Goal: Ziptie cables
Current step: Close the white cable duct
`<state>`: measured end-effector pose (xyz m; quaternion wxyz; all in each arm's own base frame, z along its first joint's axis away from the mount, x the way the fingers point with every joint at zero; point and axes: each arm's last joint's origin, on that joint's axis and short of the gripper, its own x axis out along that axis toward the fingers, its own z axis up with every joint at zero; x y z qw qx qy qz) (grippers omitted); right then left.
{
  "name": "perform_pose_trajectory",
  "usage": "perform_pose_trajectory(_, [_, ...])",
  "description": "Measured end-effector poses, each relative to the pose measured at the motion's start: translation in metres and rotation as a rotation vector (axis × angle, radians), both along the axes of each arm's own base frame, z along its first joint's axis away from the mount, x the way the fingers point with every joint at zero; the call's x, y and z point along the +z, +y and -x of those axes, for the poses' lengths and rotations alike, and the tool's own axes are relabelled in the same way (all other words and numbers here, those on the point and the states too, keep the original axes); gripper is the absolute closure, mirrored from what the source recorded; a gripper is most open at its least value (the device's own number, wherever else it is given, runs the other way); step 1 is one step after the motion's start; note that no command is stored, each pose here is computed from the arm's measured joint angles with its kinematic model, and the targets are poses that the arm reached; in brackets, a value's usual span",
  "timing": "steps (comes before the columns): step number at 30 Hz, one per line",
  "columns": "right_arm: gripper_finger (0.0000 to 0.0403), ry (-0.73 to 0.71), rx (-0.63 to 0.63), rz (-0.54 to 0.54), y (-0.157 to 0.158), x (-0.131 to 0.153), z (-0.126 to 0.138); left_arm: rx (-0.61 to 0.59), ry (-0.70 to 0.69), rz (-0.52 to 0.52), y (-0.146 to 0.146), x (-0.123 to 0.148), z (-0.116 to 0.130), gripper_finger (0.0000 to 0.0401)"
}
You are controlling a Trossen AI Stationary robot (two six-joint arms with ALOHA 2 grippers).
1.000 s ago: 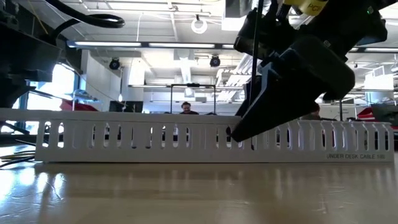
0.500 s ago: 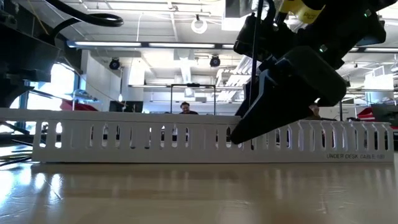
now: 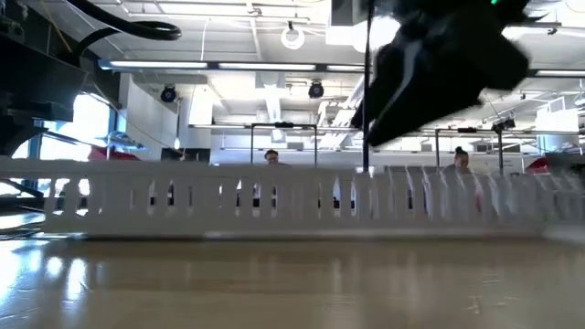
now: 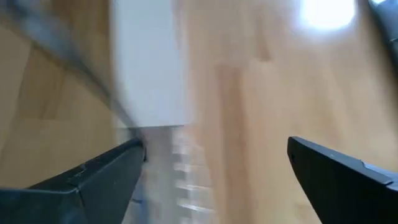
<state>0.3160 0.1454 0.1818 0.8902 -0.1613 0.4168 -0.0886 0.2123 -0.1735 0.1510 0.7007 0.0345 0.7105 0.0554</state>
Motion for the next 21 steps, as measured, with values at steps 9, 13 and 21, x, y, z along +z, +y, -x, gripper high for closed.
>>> perform_pose_trajectory(9, [0.0075,-0.028,-0.195,-0.004,0.027,0.039,0.082,-0.010,0.002,-0.003,0.000,0.000,0.000,0.0186])
perform_pose_trajectory(13, [0.0110,0.102,-0.325,-0.082,0.044,0.031,0.125,0.011,-0.011,-0.015,0.000,0.000,0.000,0.0186])
perform_pose_trajectory(21, [0.0219,0.242,-0.583,-0.166,0.076,-0.004,0.160,0.044,-0.018,-0.016,0.000,0.000,0.000,0.0186])
